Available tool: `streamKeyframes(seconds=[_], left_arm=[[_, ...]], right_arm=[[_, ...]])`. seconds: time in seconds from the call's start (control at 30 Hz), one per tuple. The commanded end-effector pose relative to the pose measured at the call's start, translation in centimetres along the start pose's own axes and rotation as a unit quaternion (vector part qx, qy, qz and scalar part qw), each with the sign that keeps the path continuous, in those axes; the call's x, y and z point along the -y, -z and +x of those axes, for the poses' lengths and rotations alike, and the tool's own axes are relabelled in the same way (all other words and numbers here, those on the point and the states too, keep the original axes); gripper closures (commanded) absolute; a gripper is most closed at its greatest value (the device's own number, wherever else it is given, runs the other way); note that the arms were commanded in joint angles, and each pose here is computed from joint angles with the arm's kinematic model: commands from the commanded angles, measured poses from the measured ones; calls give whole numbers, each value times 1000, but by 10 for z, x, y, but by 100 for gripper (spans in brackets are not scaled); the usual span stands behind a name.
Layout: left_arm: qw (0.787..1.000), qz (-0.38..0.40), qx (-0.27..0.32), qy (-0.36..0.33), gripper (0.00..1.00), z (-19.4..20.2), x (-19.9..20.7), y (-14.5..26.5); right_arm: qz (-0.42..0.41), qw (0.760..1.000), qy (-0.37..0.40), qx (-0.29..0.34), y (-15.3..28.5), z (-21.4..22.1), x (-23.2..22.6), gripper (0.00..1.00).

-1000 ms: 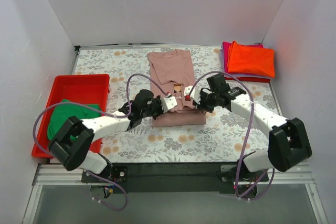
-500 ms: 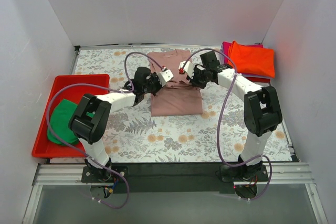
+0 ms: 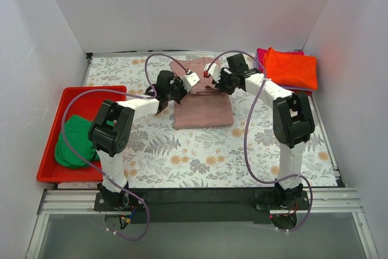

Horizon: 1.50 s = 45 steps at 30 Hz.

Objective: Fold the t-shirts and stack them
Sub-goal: Fold the tshirt

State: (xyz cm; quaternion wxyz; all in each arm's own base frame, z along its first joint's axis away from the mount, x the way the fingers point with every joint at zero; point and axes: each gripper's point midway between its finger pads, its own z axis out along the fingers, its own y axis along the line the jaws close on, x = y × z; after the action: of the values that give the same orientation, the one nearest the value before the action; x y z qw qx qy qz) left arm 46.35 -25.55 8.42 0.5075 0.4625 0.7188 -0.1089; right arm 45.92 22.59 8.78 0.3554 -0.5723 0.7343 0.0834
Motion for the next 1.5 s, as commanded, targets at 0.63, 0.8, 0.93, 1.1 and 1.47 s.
streamKeyframes(seconds=[0.63,0.8,0.93,1.1,1.47], left_arm=[[998,32,31,45,39,-70,4,87],[985,150,54,-64,38,-25,99,118],[981,174,27,-84,38,0,125,110],[981,162,1,-107,39,17,127,85],[985,103,-46,-132,40,46,103,55]], right_arm=[[-34,987,2,158,73,-46,15,2],[-150,956,166,189,85,-21,-83,2],[-148,962,194,122,62,2,-100,5],[-118,974,179,75,40,22,-97,8],[-106,980,167,29,14,47,-105,12]])
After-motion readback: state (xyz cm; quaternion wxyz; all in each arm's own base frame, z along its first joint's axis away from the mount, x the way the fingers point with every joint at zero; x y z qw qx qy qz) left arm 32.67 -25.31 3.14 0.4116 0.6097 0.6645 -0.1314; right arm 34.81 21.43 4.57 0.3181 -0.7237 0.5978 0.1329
